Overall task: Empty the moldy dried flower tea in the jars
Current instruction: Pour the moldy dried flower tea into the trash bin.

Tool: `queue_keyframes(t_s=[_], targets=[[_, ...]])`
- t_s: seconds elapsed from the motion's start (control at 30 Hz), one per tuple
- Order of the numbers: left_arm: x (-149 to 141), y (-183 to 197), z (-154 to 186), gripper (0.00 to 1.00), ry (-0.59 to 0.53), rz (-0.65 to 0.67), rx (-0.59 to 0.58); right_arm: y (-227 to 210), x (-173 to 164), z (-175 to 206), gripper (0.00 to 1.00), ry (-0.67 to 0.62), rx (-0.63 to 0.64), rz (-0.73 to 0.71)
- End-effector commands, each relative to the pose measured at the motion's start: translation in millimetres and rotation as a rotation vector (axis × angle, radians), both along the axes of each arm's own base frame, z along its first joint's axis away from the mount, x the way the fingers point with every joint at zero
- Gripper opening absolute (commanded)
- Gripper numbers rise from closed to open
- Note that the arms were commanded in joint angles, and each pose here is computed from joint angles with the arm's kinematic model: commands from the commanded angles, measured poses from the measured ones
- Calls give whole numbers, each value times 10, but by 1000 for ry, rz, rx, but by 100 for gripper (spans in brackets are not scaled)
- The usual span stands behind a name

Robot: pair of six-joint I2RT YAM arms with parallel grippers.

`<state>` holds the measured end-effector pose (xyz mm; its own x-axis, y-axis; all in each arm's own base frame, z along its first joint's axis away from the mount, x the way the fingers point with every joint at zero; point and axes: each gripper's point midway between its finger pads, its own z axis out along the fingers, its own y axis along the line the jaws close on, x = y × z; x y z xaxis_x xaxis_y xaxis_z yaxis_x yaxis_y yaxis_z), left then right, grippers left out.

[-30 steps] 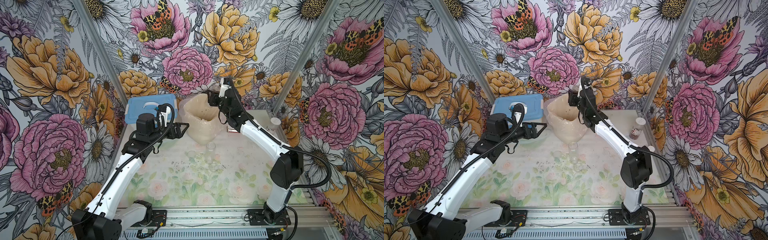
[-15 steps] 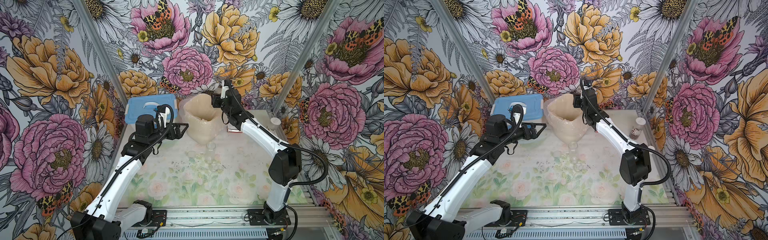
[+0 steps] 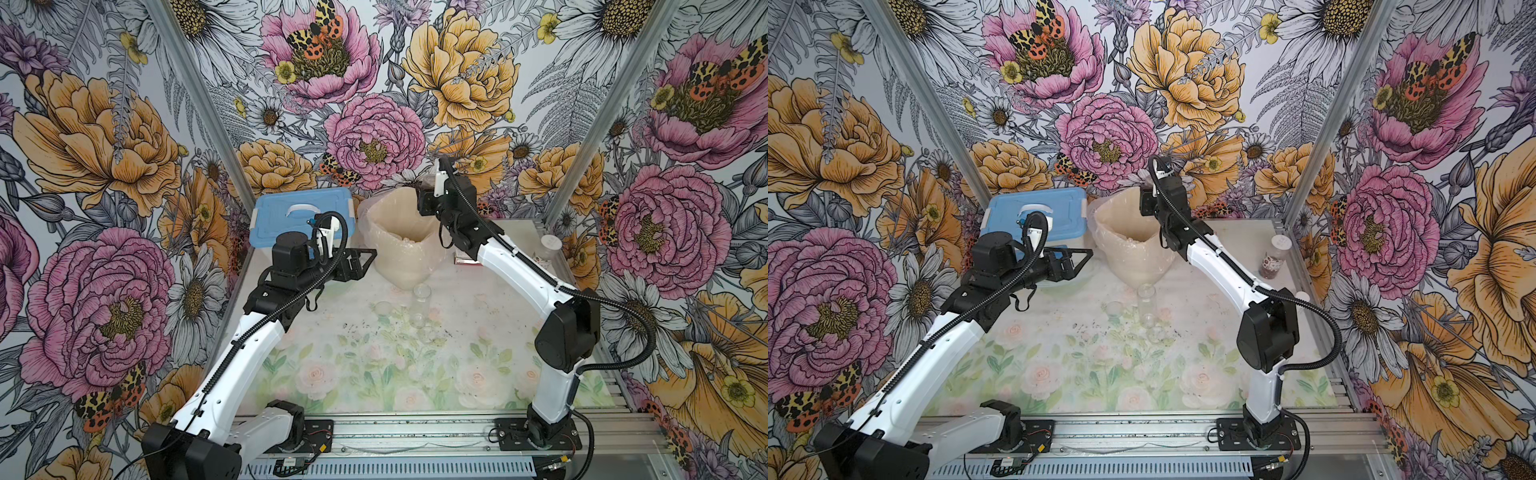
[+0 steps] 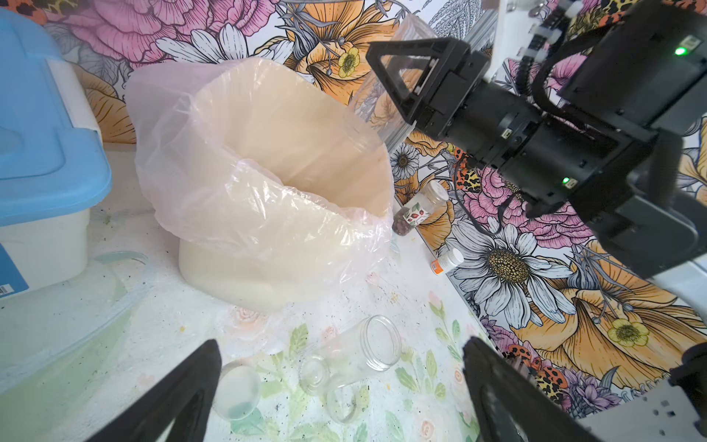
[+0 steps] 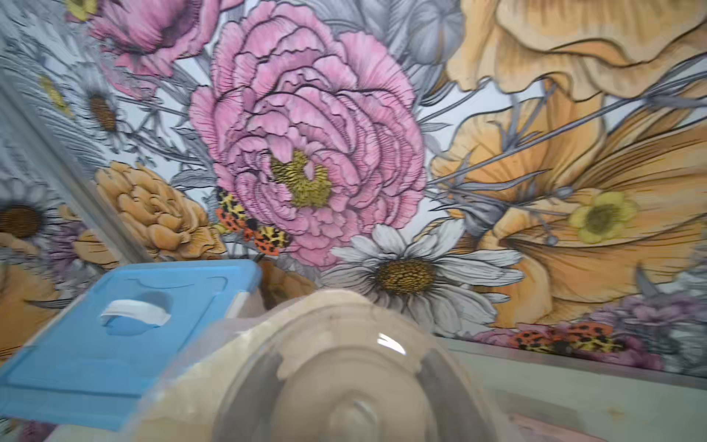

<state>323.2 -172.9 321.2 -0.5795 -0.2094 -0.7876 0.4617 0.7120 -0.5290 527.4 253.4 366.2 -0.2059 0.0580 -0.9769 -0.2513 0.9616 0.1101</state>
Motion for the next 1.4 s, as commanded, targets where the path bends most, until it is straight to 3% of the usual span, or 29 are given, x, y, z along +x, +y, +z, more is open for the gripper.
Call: queue_keyframes(t_s=[0.0,0.07,0.13,0.17,0.2,0.3,0.33,0.37,0.47,0.5,0.6,0.63,0.73,0.77,0.87,0.9,1.0,1.03,1.13,1.17,1.27,1.3,1.37], targets=[[34,77,114,99,-57,39,-8,511,-283,106,22,-90,-240,45],[37,80,114,99,-58,43,-10,426,-253,93,18,-60,-156,32],[37,78,116,99,-57,43,-13,283,-159,75,15,23,83,68],[37,78,113,99,-57,44,-14,256,-125,71,14,46,141,84],[36,78,113,99,-57,44,-15,286,-128,77,14,40,123,93],[35,78,101,99,-54,44,-17,445,-217,38,13,-51,-167,23],[35,81,97,99,-53,46,-17,449,-223,23,11,-56,-198,8],[37,83,87,99,-52,48,-16,411,-211,16,9,-41,-155,3],[45,94,65,99,-50,57,-15,234,-83,-36,4,73,154,59],[49,99,56,99,-49,61,-16,259,-75,-35,3,74,149,77],[53,101,72,99,-57,65,-26,362,-165,-40,4,-14,-109,2],[51,101,74,99,-58,65,-27,362,-180,-43,3,-15,-118,-3],[53,102,86,99,-64,67,-29,262,-106,-81,0,70,106,56],[56,104,79,99,-63,68,-28,281,-115,-79,0,62,82,61],[62,98,76,99,-60,67,-32,413,-218,-40,0,-32,-181,-13],[65,95,75,99,-59,66,-33,403,-208,-58,0,-27,-182,-21],[69,95,74,99,-58,67,-39,295,-113,-116,0,72,81,49],[70,92,69,99,-56,67,-41,308,-109,-114,0,76,90,58],[62,94,77,99,-58,68,-46,380,-173,-90,0,-14,-165,-33],[62,97,81,99,-60,69,-47,393,-174,-99,0,-14,-176,-34],[55,98,92,99,-61,69,-49,289,-71,-180,0,99,113,46],[48,96,89,99,-61,67,-48,286,-43,-192,0,115,149,59],[44,99,93,99,-62,69,-50,347,-97,-160,0,54,0,16]])
